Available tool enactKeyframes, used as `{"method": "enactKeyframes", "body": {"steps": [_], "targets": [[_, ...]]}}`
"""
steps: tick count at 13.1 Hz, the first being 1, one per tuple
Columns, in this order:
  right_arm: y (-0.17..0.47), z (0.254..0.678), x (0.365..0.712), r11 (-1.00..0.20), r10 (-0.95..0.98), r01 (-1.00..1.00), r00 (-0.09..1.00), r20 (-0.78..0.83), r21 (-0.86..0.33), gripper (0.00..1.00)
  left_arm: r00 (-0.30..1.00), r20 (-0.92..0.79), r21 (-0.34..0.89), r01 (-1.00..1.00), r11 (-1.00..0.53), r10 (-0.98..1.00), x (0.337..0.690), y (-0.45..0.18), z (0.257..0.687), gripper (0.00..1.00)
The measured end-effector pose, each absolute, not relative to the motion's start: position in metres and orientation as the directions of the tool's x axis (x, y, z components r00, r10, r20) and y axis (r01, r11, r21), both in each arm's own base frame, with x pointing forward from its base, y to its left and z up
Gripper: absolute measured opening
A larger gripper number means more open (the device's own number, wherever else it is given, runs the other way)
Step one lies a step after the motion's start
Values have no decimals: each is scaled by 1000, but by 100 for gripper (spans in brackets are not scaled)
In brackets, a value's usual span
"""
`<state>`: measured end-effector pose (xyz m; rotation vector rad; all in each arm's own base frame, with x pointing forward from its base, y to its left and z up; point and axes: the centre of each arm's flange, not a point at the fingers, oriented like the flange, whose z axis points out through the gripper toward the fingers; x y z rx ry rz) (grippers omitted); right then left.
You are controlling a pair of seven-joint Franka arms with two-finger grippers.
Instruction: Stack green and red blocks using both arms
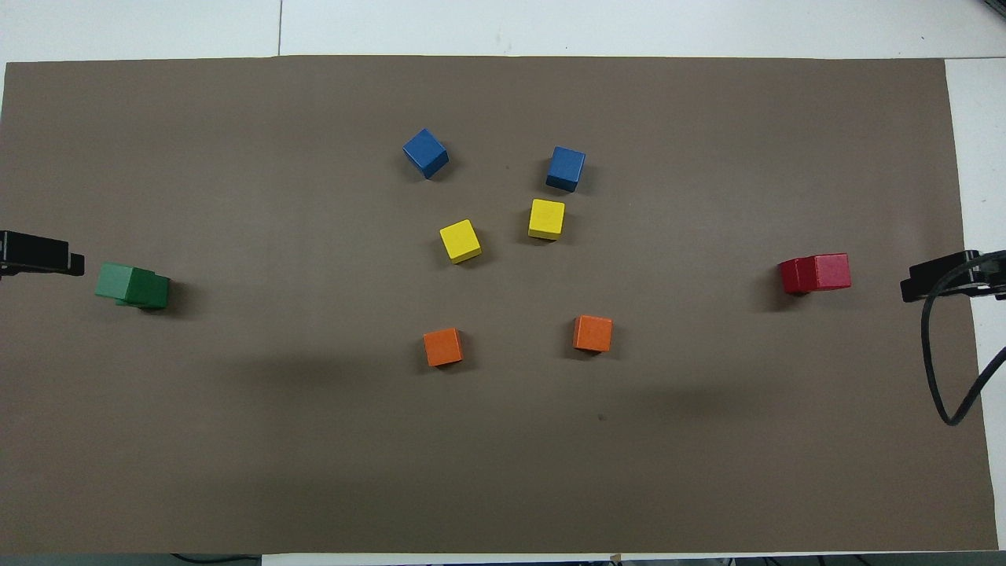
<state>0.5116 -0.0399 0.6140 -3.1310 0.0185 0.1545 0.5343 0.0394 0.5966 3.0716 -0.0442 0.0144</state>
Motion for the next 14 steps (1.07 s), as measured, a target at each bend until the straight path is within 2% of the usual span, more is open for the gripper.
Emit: {"method": "enactKeyframes", "body": {"steps": [3,7,14], "targets": [[-44,614,511,-1000,-14,-11,995,-103,28,100,998,-7,62,-55,-997,-56,533,27,599,100],[-45,614,511,-999,-15,-11,995,-103,38,100,996,-4,-31,-95,-995,-95,535,17,607,100],[-46,615,512,-999,-27,-24,995,-96,40,100,995,-12,-27,-99,-995,-99,535,14,607,100]]}}
